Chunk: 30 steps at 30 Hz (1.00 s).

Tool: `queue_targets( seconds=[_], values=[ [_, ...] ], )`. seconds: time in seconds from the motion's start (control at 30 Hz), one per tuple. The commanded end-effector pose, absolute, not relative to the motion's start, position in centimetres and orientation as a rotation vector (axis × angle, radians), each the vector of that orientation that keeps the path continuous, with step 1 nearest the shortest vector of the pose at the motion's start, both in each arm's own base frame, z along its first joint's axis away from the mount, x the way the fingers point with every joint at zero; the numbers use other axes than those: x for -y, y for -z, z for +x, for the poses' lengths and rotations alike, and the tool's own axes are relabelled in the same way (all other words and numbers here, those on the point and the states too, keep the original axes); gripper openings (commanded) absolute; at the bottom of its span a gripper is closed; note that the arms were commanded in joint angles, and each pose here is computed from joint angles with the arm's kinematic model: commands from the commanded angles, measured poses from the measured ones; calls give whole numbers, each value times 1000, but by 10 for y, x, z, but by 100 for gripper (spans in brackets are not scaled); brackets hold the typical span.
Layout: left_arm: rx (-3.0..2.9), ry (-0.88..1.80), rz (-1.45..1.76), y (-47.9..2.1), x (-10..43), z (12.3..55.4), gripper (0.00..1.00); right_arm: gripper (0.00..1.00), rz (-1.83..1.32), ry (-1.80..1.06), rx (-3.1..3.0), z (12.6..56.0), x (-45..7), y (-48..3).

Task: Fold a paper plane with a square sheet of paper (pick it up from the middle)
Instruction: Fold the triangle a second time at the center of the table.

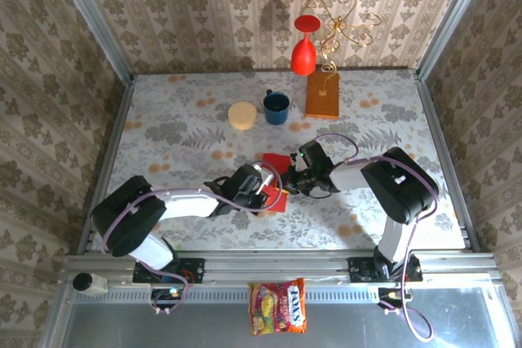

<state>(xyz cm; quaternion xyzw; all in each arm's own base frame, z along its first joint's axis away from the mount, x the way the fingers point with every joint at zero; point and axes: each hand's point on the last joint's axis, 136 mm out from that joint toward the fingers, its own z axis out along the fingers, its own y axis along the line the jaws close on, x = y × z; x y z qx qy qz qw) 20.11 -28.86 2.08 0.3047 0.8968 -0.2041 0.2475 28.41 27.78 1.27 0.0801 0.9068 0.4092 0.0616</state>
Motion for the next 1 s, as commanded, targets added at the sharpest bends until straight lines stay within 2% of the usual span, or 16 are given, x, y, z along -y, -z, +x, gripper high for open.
queue_targets(
  seconds=[0.0, 0.53, 0.77, 0.97],
  values=[
    [-2563, 382, 775, 3, 252, 190, 0, 0, 427, -997, -2924, 257, -241, 37],
    [-2595, 285, 616, 5, 220, 176, 0, 0, 440, -997, -2921, 258, -239, 38],
    [-2406, 515, 712, -53, 265, 181, 0, 0, 448, -990, -2926, 257, -237, 41],
    [-2306, 765, 885, -72, 313, 170, 0, 0, 448, -984, -2930, 256, -236, 42]
  ],
)
